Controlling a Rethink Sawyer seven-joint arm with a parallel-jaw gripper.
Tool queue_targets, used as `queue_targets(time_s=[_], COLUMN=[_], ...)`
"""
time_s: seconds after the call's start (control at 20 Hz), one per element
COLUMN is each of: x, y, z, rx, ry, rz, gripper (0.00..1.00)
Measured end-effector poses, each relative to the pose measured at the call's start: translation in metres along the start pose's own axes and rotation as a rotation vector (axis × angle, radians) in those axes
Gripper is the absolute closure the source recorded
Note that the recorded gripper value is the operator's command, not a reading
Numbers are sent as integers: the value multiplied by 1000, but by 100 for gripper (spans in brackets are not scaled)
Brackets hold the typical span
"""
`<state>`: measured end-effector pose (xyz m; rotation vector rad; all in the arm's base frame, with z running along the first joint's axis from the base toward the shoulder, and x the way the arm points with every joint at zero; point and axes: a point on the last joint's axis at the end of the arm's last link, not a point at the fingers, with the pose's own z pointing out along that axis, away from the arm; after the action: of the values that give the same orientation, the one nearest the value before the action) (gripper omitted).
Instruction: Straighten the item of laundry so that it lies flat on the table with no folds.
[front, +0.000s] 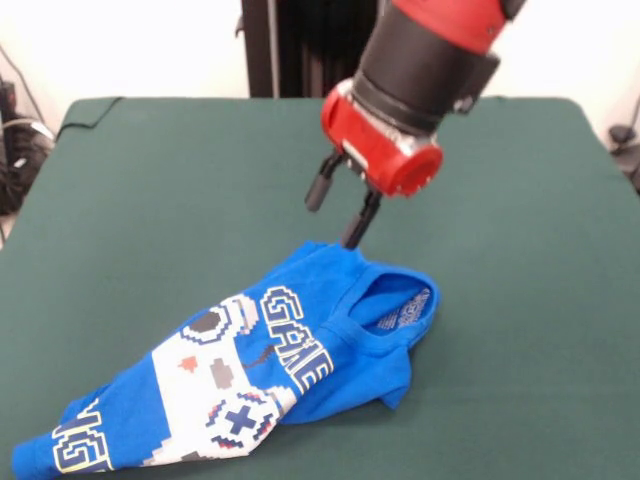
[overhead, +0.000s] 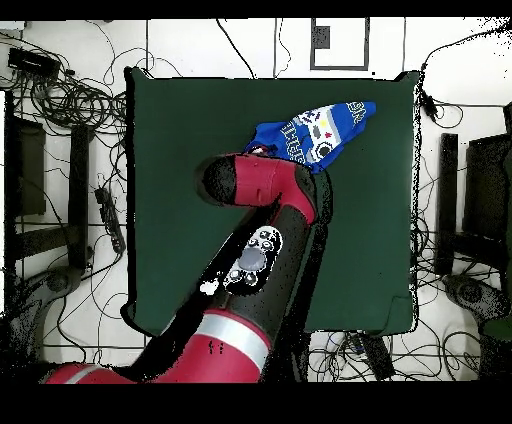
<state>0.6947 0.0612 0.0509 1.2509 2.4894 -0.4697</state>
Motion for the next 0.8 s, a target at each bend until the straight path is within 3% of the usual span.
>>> queue_targets(time_s=[0.4, 0.8], x=[31, 77], y=[13, 26], z=[41, 72], rx=[26, 41], ry=[7, 23], rz=[-62, -120], gripper=[0, 0])
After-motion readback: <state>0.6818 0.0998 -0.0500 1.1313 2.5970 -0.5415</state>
